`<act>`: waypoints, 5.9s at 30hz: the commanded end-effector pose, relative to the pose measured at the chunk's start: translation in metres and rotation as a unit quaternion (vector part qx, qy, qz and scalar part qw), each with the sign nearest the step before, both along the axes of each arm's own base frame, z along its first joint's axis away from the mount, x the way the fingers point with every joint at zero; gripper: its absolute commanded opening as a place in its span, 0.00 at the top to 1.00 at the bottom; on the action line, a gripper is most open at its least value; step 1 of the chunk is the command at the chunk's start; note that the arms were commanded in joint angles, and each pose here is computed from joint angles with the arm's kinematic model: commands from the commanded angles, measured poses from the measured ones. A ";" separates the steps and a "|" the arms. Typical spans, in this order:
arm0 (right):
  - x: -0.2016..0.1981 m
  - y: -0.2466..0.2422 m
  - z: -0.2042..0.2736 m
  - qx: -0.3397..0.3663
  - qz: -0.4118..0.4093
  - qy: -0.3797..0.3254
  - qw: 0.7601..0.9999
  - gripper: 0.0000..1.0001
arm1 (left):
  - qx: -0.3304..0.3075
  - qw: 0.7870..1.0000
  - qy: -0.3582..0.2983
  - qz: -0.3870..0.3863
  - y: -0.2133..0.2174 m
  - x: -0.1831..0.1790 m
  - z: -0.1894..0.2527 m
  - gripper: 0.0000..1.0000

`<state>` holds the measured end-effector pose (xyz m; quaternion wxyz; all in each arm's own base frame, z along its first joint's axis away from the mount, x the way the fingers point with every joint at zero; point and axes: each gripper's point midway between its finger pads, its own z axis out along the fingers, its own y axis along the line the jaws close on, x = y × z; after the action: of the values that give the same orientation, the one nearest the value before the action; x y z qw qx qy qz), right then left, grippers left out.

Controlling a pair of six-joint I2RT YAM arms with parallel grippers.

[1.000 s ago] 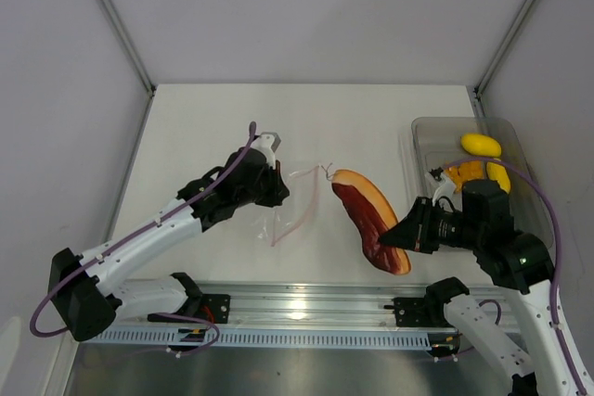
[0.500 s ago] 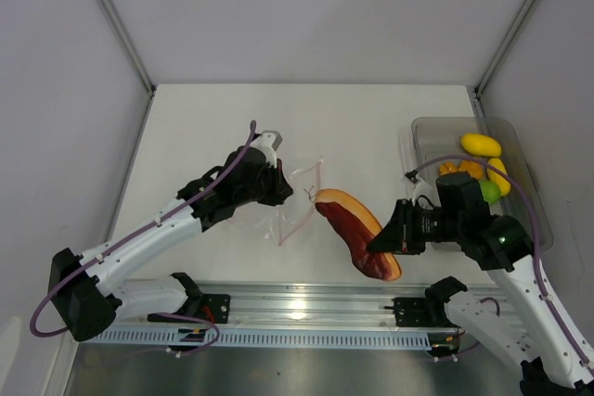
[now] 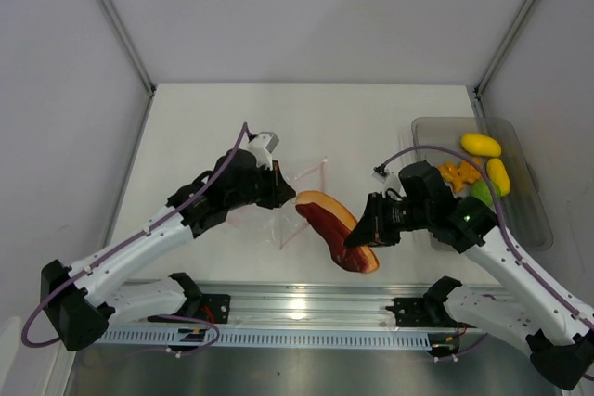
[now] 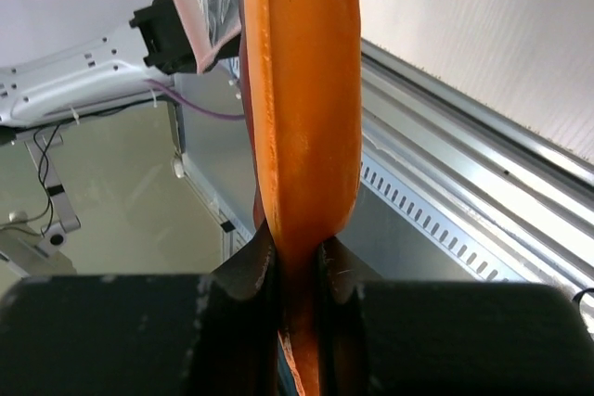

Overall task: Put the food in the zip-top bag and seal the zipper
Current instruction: Place the fake food in the zipper food storage bag, then pick up the fake fruit from the bin.

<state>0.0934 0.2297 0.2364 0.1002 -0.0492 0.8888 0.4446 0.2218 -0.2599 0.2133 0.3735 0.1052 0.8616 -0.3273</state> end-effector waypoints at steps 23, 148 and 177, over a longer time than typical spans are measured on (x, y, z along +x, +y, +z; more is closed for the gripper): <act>0.063 0.082 0.028 0.038 -0.043 -0.018 0.998 1.00 | -0.083 0.995 0.011 -0.048 -0.008 -0.032 0.024 0.99; 0.239 -0.415 -0.175 -0.393 -0.755 0.021 0.524 0.01 | -0.051 0.987 0.054 -0.145 -0.044 -0.037 0.013 0.99; 0.253 -0.430 -0.186 -0.419 -0.735 0.015 0.533 0.20 | -0.044 0.986 0.062 -0.146 -0.043 -0.037 0.006 0.99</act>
<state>0.3381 -0.1874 0.0398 0.3266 0.5896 0.7133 -0.1919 0.1829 -0.2965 0.1942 0.2472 0.1737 0.8658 -0.3989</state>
